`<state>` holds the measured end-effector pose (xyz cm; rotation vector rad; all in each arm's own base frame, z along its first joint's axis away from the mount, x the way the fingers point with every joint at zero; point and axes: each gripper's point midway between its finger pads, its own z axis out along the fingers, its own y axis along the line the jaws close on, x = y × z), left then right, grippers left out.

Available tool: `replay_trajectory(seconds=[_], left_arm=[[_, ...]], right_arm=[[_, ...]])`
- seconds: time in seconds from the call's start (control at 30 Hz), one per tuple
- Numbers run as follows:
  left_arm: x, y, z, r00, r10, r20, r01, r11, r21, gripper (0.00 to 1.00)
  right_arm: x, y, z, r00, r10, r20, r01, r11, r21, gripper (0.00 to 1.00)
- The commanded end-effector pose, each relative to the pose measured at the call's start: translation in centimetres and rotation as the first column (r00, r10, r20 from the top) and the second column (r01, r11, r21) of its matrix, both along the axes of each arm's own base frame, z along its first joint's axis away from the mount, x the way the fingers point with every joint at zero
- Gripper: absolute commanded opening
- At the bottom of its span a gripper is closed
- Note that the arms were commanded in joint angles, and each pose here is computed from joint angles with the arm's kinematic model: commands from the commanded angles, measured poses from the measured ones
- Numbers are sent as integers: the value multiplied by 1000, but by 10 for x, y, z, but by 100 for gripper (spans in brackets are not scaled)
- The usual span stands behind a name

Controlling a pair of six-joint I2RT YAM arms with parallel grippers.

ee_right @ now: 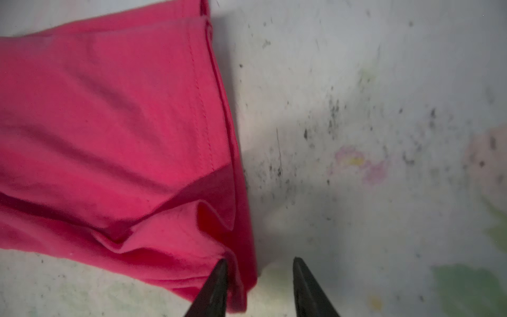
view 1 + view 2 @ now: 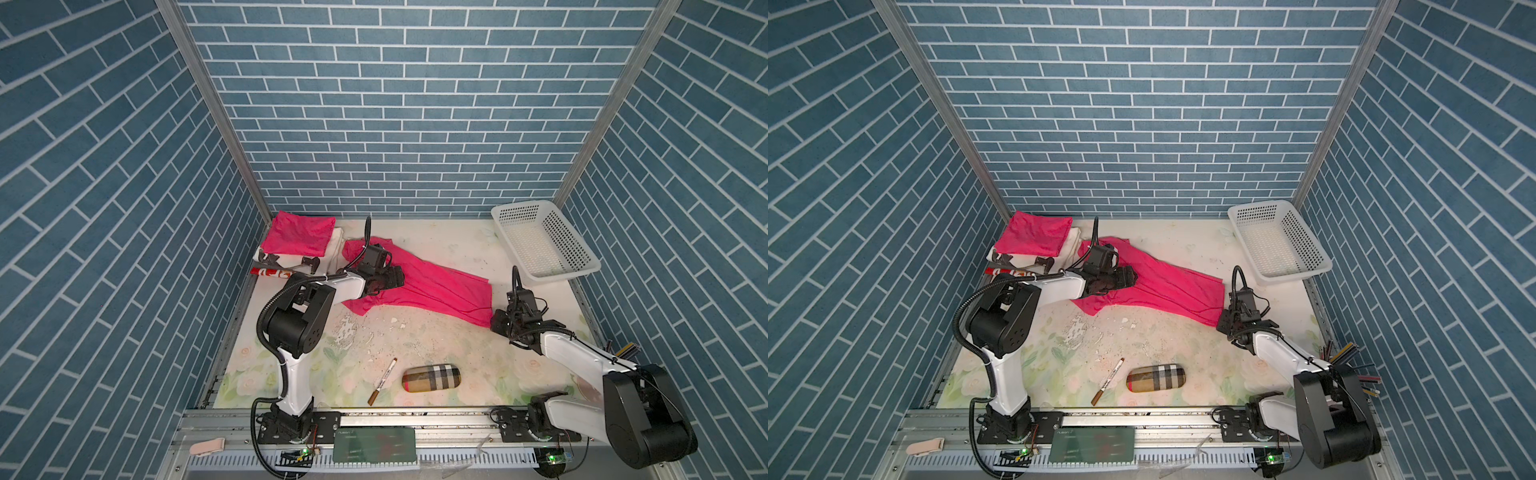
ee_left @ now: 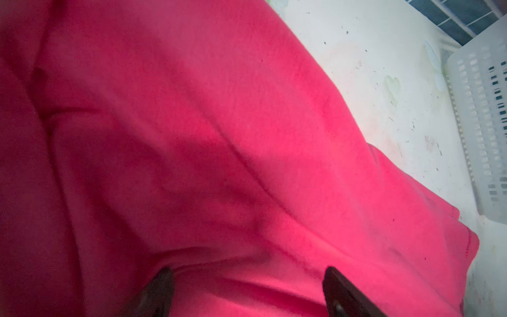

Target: Fold and stack the t-shirts

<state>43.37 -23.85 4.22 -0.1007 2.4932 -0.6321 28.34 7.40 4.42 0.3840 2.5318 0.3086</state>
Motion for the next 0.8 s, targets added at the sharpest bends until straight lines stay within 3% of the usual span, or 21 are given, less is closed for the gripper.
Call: replay_trajectory(seconds=[0.0,0.1,0.47,0.57,0.77], left_arm=[[-24,16,-17,996,6,-90,0,998,63,87],[-26,10,-6,997,-7,-75,11,998,58,87],[-43,-75,51,989,-146,17,146,988,-43,87],[-51,-92,42,985,-175,-4,175,982,-70,87],[-66,-93,8,980,-186,-64,183,982,-48,87]], right_arm=[[22,-3,29,998,-28,63,28,1000,-2,64],[42,-7,35,997,-32,75,30,999,23,75],[102,8,19,999,31,33,-33,996,83,76],[108,9,7,999,35,7,-36,996,81,71],[118,9,-8,999,32,-2,-32,997,68,44]])
